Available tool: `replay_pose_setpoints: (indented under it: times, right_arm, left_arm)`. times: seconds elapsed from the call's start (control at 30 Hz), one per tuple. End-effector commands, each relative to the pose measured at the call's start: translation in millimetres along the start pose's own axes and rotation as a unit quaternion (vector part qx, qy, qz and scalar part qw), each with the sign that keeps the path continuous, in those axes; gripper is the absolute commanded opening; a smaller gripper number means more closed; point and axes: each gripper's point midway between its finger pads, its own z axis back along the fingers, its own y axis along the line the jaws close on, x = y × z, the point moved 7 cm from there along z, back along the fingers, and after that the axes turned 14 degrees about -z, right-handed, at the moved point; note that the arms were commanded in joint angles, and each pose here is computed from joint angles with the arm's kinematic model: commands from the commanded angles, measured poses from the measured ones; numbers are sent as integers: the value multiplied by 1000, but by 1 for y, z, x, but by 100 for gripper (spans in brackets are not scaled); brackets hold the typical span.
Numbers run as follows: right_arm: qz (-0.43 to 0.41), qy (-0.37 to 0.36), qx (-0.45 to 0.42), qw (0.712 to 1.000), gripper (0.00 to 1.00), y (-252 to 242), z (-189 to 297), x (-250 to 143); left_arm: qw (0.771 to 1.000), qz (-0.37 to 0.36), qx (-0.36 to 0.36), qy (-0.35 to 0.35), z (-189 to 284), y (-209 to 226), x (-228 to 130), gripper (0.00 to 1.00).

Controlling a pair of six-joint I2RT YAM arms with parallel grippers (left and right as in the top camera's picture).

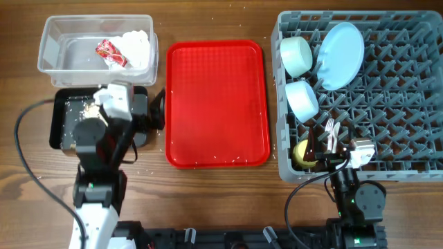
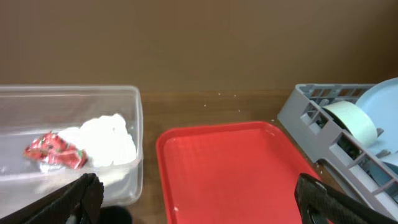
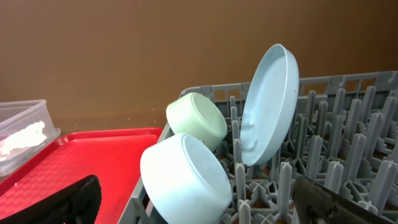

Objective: Sort waste into correct bins and load items into the dishwasher rack

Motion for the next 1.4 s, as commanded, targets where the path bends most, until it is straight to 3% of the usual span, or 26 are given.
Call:
replay_pose_setpoints:
  times: [0.0, 0.3, 0.57, 1.37]
  right_arm:
    - [-7, -7, -4, 1000, 100, 0, 0, 1]
    - [-6, -7, -4, 1000, 100, 0, 0, 1]
    - [-7, -7, -4, 1000, 100, 0, 0, 1]
    - [-7, -7, -4, 1000, 100, 0, 0, 1]
  left_arm:
    - [999, 13, 33, -28, 31, -8, -32, 100]
    - [993, 1, 78, -91, 62, -15, -70, 100]
    - [996, 11, 77, -46, 70, -20, -94, 100]
    - [995, 9, 77, -55, 71, -20, -91, 100]
